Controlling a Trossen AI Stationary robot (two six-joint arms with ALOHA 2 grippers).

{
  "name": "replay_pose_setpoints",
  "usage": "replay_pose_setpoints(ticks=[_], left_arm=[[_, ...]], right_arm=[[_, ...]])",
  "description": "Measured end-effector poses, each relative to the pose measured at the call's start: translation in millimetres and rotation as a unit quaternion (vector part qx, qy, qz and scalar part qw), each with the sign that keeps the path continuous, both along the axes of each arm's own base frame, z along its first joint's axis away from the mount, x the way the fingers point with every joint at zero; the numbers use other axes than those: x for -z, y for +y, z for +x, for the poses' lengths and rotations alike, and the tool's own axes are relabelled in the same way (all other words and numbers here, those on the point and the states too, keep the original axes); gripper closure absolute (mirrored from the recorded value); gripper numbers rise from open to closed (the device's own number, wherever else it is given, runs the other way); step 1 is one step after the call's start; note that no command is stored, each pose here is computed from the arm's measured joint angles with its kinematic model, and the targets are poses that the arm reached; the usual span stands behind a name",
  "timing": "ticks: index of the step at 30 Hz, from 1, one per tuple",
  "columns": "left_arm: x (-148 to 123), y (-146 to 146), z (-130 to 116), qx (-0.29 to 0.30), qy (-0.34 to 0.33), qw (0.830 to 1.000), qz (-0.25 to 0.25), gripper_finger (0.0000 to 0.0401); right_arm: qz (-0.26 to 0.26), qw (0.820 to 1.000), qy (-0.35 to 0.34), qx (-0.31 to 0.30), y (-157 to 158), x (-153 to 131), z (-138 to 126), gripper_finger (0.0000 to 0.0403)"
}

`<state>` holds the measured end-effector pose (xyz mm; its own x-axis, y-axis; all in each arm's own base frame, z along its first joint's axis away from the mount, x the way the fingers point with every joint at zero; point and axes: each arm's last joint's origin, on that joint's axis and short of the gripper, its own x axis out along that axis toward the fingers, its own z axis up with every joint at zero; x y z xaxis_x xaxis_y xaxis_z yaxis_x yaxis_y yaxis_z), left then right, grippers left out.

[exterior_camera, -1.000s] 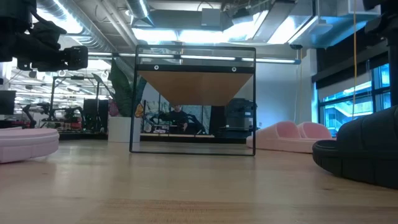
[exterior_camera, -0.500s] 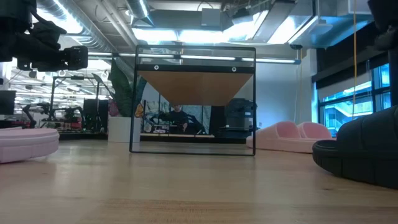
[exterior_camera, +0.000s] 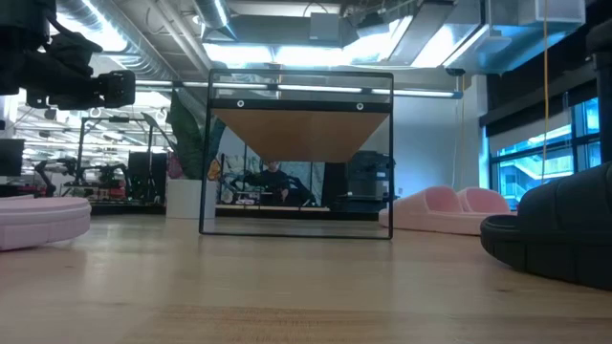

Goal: Pick and place slides into the shelf
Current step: Put the black slide on the shelf

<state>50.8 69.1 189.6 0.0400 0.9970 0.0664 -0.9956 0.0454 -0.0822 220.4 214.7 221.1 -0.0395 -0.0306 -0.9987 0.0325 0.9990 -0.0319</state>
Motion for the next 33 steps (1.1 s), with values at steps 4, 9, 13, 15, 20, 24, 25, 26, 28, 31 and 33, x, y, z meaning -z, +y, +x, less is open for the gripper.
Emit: replay_pose_setpoints(ticks=[4, 9, 13, 15, 20, 24, 25, 26, 28, 31, 33], left_arm=[[0, 0, 0, 0.000, 0.000, 1.000, 0.000, 0.0184], [2, 0, 0, 0.000, 0.007, 1.000, -0.006, 0.0184], [6, 0, 0, 0.000, 0.020, 1.000, -0.021, 0.0184], [8, 0, 0, 0.000, 0.030, 0.999, -0.030, 0.0184], [10, 0, 0, 0.000, 0.036, 0.999, -0.035, 0.0184], [10, 0, 0, 0.000, 0.036, 0.999, -0.035, 0.0184], [10, 0, 0, 0.000, 0.036, 0.999, -0.035, 0.0184], [9, 0, 0, 0.000, 0.036, 0.999, -0.035, 0.0184], [9, 0, 0, 0.000, 0.036, 0.999, -0.035, 0.0184], [10, 0, 0, 0.000, 0.036, 0.999, -0.035, 0.0184], [9, 0, 0, 0.000, 0.036, 0.999, -0.034, 0.0184]], right_arm=[[-0.024, 0.999, -0.023, -0.019, 4, 12, -7, 0.0122], [-0.035, 0.998, -0.042, -0.029, 6, 26, -13, 0.0122], [-0.035, 0.998, -0.043, -0.018, 5, 32, -15, 0.0122], [-0.043, 0.998, -0.042, -0.019, 3, 36, -16, 0.0122], [-0.063, 0.997, -0.047, -0.017, -2, 44, -19, 0.0123], [-0.078, 0.996, -0.053, 0.000, -4, 47, -20, 0.0139], [-0.080, 0.995, -0.054, 0.004, -4, 47, -20, 0.0148], [-0.081, 0.995, -0.054, 0.005, -5, 48, -21, 0.0158], [-0.082, 0.995, -0.053, 0.005, -5, 48, -21, 0.0186], [-0.088, 0.995, -0.055, 0.005, -6, 49, -22, 0.0239], [-0.093, 0.994, -0.057, 0.004, -7, 49, -22, 0.0279]])
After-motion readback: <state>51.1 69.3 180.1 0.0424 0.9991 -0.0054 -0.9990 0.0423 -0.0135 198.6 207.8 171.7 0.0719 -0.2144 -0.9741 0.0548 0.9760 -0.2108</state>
